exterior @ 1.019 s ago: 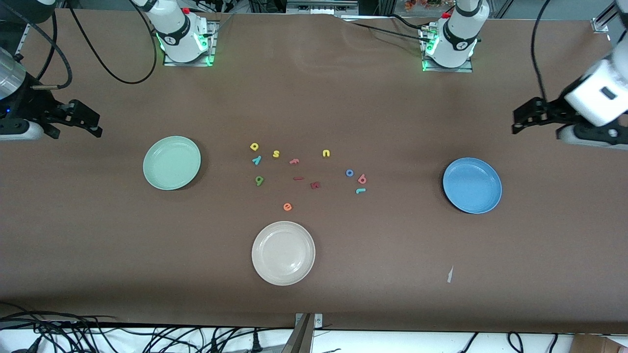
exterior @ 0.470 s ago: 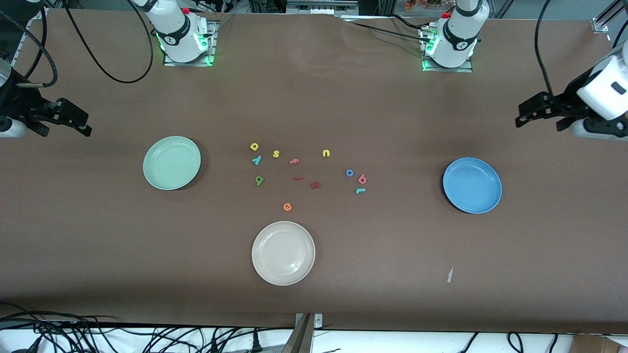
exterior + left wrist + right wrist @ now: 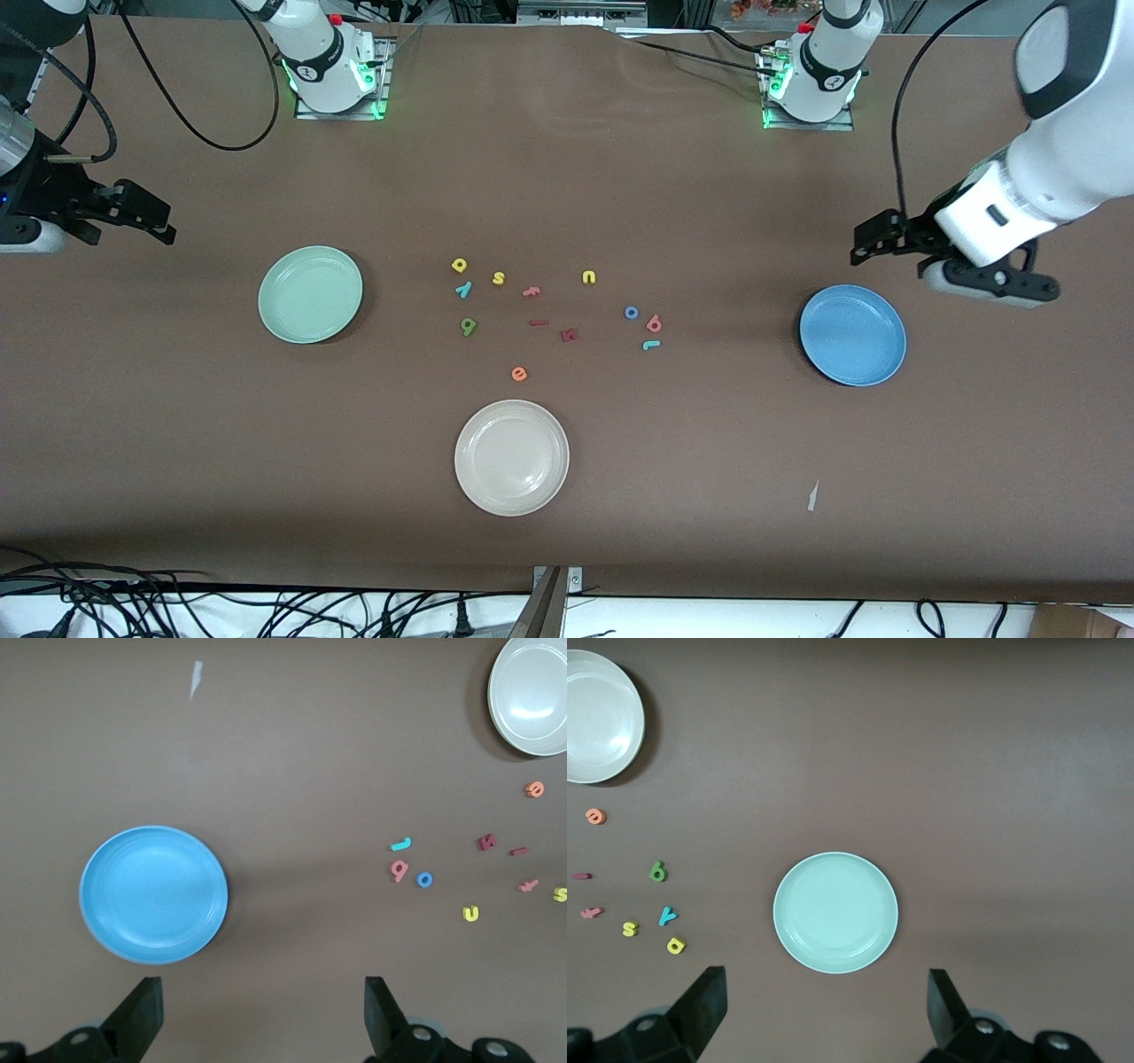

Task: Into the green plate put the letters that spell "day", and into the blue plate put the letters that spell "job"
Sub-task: 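Move both grippers down toward the scattered foam letters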

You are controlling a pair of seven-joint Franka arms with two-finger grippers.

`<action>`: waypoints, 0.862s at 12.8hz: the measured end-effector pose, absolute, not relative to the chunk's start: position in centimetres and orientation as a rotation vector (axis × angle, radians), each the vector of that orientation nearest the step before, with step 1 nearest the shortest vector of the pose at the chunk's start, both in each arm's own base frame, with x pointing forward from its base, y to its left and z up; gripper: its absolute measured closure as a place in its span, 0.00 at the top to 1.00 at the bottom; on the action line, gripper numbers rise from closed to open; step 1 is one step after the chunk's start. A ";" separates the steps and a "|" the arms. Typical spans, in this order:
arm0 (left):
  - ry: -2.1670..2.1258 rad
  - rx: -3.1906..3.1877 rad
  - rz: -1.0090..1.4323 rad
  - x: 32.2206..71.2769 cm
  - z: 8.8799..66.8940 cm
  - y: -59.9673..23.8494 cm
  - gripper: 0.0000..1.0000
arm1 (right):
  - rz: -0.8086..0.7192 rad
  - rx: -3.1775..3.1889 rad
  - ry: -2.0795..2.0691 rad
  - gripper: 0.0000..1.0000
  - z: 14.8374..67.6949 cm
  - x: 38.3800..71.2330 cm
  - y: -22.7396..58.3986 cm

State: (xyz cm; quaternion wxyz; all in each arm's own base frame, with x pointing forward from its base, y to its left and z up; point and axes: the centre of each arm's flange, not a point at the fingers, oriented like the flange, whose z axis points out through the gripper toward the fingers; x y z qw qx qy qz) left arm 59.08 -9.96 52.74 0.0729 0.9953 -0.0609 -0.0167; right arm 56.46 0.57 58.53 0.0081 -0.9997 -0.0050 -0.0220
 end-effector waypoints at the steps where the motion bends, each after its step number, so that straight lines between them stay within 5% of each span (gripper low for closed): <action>1: -0.200 2.991 -0.045 59.5 51.2 -11.0 1.00 | -0.066 -3.124 -0.013 1.00 58.5 56.4 0.6; 6: -0.367 2.991 -0.072 59.7 43.5 -19.3 1.00 | 0.011 -3.124 0.025 1.00 57.8 56.1 1.1; 11: -0.564 2.978 -0.089 57.9 37.4 -28.5 1.00 | 0.215 -3.128 0.114 1.00 49.1 58.4 6.8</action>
